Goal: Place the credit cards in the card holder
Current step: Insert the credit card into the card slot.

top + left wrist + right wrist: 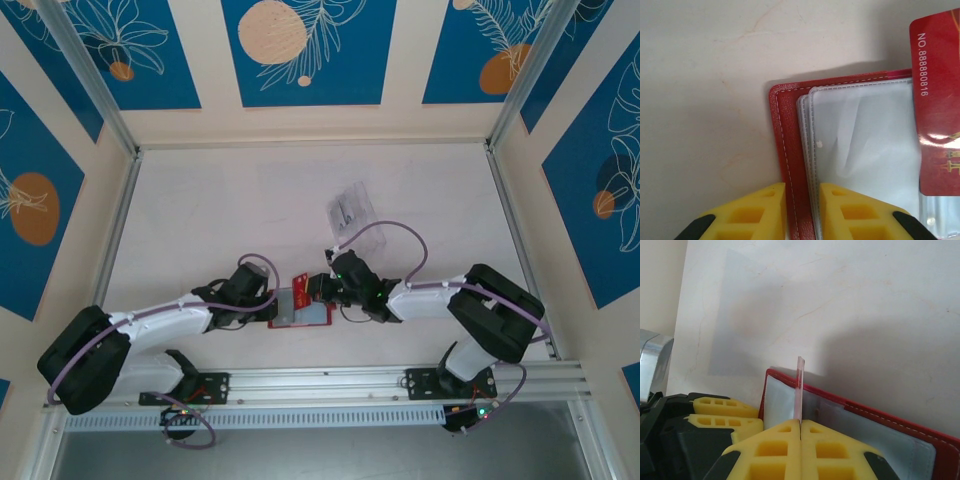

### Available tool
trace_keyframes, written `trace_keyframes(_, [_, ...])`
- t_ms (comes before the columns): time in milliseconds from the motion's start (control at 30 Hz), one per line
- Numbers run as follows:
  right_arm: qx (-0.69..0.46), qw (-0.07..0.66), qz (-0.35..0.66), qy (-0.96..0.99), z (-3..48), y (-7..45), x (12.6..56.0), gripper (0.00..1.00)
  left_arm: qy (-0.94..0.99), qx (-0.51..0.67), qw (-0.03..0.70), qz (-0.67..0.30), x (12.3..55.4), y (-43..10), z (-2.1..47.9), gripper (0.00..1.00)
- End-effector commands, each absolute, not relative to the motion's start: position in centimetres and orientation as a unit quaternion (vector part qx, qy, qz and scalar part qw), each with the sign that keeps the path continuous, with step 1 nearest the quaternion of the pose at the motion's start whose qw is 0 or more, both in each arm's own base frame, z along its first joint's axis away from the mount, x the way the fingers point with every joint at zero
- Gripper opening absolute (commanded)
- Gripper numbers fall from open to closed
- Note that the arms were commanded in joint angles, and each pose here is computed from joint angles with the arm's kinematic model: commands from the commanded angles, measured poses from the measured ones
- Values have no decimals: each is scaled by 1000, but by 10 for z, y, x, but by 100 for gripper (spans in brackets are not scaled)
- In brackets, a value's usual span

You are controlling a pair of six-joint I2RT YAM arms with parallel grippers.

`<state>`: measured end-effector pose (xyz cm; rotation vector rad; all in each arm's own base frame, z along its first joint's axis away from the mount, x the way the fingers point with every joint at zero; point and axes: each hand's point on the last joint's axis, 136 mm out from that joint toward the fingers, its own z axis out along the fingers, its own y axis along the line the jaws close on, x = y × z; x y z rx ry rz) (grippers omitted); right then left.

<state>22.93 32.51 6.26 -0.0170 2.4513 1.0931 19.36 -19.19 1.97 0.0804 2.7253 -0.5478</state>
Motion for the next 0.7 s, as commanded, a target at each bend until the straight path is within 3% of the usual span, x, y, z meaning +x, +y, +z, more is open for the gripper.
trace_keyframes(0, [10, 228, 392, 891, 56, 324, 230, 0, 979, 41, 133, -149, 171, -175, -3, 22])
trace_keyframes(667, [66, 202, 332, 919, 16, 298, 200, 0, 979, 42, 132, -150, 171, -176, -5, 22])
